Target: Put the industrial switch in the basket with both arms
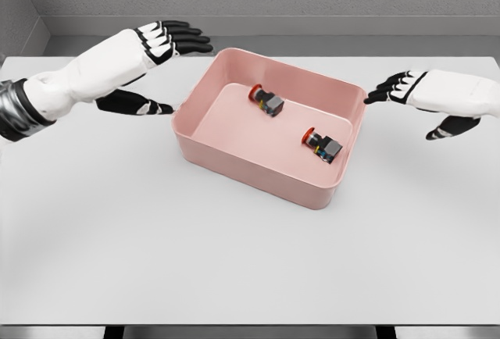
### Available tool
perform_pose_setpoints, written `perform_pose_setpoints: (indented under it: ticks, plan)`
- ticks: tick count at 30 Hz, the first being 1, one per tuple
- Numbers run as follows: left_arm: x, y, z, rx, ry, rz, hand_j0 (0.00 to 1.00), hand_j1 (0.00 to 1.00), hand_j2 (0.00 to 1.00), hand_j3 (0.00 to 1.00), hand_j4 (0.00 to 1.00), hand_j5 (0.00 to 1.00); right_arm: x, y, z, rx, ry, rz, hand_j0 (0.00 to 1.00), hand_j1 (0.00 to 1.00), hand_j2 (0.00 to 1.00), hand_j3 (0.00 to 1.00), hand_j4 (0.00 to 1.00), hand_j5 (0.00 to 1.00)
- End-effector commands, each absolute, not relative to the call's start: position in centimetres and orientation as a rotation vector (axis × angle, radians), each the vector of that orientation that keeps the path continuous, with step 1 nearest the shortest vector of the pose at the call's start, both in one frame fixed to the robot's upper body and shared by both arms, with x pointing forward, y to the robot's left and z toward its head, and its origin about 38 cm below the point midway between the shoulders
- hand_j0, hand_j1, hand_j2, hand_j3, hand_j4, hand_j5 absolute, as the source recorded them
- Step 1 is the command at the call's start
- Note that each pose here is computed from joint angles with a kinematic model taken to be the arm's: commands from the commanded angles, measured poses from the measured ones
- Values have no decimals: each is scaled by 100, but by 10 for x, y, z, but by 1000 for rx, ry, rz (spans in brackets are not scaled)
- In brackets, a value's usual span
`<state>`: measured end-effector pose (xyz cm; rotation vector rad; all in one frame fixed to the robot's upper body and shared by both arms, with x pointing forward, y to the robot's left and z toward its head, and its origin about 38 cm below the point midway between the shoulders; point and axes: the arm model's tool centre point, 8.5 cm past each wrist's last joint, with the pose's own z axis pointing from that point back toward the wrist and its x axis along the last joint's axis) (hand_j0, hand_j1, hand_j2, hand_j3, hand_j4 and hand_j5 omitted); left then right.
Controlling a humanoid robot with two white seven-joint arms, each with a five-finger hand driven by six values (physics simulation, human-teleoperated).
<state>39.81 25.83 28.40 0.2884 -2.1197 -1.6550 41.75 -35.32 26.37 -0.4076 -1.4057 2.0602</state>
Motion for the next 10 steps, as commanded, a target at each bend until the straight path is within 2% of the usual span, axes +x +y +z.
perform_pose_setpoints:
  ticks: [1,10]
  plan:
    - [398,289,302,383,-2091,-1647,100,100,100,100,100,100,418,-354,263,-404,-1406,2053,100,100,100,100,100,100]
    - [396,390,263,542,-1832,-1491,100,100,100,100,100,100,417,-353,260,-393,-1404,2049,100,100,100,100,100,100]
